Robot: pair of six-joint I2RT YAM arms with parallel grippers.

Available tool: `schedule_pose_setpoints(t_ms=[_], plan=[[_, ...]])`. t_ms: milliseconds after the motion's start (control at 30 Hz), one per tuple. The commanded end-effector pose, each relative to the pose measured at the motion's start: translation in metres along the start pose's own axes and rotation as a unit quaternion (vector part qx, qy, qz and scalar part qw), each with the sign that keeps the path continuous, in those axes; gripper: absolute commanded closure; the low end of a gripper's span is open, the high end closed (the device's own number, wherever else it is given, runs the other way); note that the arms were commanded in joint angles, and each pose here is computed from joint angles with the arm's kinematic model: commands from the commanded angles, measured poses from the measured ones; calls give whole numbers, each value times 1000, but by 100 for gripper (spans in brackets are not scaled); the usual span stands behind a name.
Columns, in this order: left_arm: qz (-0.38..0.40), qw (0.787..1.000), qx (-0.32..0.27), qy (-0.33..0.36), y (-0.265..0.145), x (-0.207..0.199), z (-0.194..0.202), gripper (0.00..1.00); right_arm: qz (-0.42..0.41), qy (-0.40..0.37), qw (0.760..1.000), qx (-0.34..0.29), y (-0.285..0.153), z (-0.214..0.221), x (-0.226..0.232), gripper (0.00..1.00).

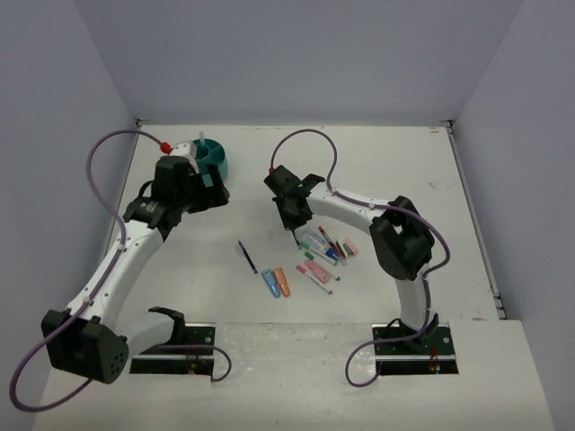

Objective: Sort the stationery into containers
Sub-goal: Pick up the pen from the center of the board.

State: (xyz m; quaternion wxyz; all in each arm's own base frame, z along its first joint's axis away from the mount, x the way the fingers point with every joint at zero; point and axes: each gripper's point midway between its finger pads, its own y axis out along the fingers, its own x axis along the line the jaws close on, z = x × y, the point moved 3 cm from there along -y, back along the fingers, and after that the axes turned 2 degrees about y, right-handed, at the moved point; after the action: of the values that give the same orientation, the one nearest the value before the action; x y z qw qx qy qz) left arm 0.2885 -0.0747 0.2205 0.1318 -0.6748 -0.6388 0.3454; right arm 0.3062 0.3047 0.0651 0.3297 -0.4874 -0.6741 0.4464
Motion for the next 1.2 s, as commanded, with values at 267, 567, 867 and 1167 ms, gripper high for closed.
schedule_pose_setpoints(t_ms=[267,567,867,1167], plan=[[-58,996,64,31,90,-122,74,15,16,97,972,-212,-167,-26,-118,100],[-109,988,104,37,130,-123,118,51,-9,90,975,-203,-153,-13,-114,100],[-148,980,128,43,140,-105,141,65,-26,83,977,-195,-147,-13,-107,100],[-159,974,154,52,145,-98,162,66,-36,76,978,-192,-144,-13,-104,100]])
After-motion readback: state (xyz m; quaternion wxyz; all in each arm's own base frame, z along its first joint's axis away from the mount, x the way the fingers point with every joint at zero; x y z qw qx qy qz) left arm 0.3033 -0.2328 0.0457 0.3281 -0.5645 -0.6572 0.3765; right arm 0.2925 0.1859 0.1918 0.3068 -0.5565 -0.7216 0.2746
